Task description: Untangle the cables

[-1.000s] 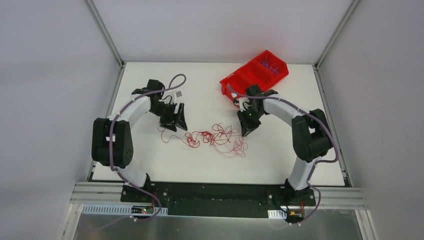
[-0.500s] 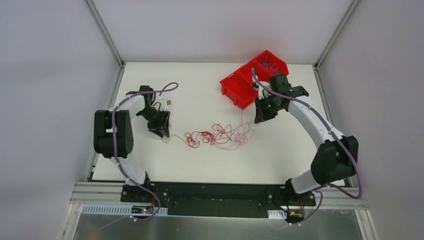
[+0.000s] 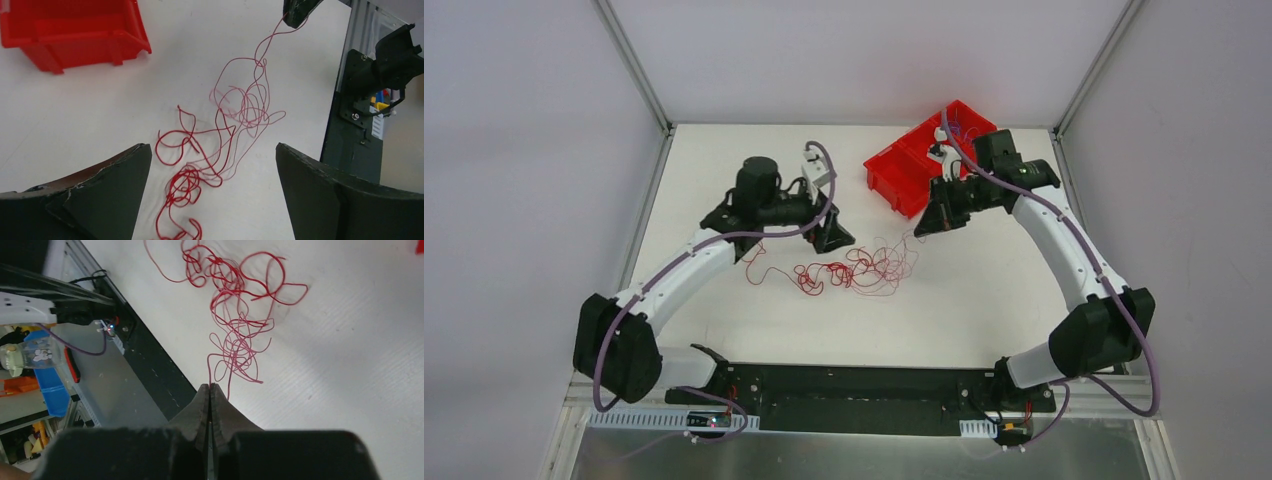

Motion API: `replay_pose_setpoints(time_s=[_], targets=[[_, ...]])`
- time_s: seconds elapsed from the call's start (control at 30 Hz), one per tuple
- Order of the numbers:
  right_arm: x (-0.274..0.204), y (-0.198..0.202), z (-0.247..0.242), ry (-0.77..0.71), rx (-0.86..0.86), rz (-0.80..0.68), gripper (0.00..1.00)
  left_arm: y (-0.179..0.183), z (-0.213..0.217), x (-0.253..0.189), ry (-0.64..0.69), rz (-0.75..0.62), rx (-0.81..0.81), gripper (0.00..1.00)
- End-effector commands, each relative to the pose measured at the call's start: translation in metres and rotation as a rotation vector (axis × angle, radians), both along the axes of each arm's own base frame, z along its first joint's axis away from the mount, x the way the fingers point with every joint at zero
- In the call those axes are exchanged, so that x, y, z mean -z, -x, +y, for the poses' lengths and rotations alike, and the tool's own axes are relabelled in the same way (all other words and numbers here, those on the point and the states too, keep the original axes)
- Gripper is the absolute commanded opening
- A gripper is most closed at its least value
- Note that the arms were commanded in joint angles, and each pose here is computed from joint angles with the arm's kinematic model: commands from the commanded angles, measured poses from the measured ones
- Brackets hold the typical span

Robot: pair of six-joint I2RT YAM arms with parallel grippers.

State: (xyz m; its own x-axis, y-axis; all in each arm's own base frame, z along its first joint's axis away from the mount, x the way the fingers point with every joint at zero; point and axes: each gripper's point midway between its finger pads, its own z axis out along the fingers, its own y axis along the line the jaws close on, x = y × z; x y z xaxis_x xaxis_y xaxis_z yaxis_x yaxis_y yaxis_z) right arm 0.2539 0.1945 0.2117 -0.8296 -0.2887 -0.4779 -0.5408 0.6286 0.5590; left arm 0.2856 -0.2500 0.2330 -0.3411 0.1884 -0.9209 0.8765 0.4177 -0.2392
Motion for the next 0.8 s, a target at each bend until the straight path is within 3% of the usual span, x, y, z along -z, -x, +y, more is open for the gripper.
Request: replay_pose_setpoints(time_s=[0.0, 0.17, 0.3, 0.5, 0.6, 0.7, 0.77], targets=[[-0.073, 0.016, 0.022, -0.188, -0.049, -0.082, 0.00, -0.015, -0.054, -0.014, 0.118, -0.089, -0.022, 0.99], [-0.105, 0.027, 0.037, -0.267, -0.042, -0.109, 0.00, -0.019, -0.102, -0.031, 0.194, -0.113, -0.013, 0.99], [-0.148, 0.021, 0.042, -0.328, 0.001, -0.222, 0.00, -0.015, -0.117, 0.013, 0.097, -0.086, 0.028, 0.89], [-0.239, 0.006, 0.027, -0.441, 0.156, -0.493, 0.00, 0.007, -0.078, 0.110, -0.072, 0.057, -0.002, 0.56], [-0.279, 0.001, 0.019, -0.505, 0.220, -0.571, 0.00, 0.015, -0.052, 0.147, -0.167, 0.145, -0.058, 0.49], [-0.317, -0.003, 0.009, -0.556, 0.283, -0.658, 0.00, 0.017, -0.029, 0.164, -0.263, 0.200, -0.095, 0.39], [-0.341, -0.007, -0.002, -0.576, 0.336, -0.729, 0.00, 0.016, -0.013, 0.170, -0.309, 0.235, -0.124, 0.38]])
